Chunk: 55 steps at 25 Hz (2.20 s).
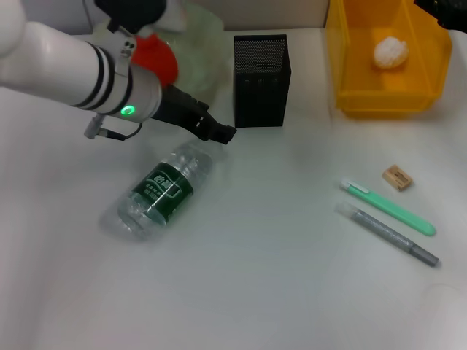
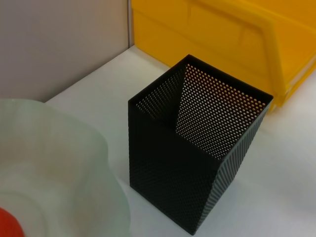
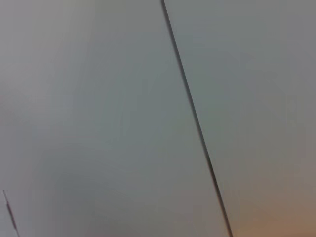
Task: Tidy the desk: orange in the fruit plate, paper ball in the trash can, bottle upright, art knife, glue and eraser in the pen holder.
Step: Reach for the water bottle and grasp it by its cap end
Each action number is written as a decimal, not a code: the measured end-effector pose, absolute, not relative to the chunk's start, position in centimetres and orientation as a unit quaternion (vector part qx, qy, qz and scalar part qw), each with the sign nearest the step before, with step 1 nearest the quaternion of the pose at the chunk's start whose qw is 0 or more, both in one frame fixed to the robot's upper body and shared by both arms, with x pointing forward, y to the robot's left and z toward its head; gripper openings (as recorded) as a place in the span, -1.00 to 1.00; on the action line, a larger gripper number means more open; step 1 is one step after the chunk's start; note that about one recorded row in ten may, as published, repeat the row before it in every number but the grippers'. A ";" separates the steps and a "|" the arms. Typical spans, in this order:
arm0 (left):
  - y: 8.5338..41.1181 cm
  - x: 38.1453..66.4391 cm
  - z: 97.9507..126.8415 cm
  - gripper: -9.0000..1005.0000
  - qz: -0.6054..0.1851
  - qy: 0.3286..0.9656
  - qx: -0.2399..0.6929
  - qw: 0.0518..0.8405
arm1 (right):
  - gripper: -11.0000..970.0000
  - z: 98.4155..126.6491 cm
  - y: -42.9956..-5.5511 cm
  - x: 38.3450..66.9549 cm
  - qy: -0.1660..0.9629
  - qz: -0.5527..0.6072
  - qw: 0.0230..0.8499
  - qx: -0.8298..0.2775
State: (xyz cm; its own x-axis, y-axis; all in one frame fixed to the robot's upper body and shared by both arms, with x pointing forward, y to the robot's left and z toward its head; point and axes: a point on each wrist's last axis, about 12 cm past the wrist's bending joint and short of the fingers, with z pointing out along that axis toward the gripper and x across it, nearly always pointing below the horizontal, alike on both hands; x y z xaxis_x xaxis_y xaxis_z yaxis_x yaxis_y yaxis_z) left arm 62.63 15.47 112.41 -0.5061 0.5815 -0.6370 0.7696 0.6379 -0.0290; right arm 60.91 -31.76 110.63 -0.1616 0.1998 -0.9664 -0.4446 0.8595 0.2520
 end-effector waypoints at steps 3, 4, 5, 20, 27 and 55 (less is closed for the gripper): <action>15.2 62.7 112.3 0.40 -0.153 0.855 0.395 0.298 | 0.38 110.5 -31.6 60.7 0.718 0.256 0.641 -0.085; 15.1 62.7 112.2 0.40 -0.150 0.857 0.396 0.295 | 0.38 110.4 -31.6 60.7 0.718 0.259 0.640 -0.085; 15.1 62.7 112.2 0.40 -0.150 0.857 0.396 0.295 | 0.38 110.4 -31.5 60.7 0.718 0.261 0.639 -0.085; 13.4 62.8 110.8 0.39 -0.110 0.859 0.426 0.261 | 0.38 110.3 -31.8 60.4 0.713 0.266 0.645 -0.069; 13.6 62.7 110.7 0.06 -0.093 0.853 0.448 0.253 | 0.38 110.1 -31.8 60.2 0.711 0.266 0.647 -0.069; 23.5 59.2 114.6 -0.59 -0.301 0.798 0.299 0.429 | 0.38 110.0 -31.7 59.1 0.697 0.293 0.650 -0.077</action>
State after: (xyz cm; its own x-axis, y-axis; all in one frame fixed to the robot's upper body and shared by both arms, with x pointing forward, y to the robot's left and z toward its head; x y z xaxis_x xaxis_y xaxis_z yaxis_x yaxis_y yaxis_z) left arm 59.17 23.54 114.60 -0.4540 0.2185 -0.8638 0.7350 0.6398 -0.2245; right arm 59.12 -31.70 110.03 -0.1429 0.2739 -0.9511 -0.4890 0.8159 0.3085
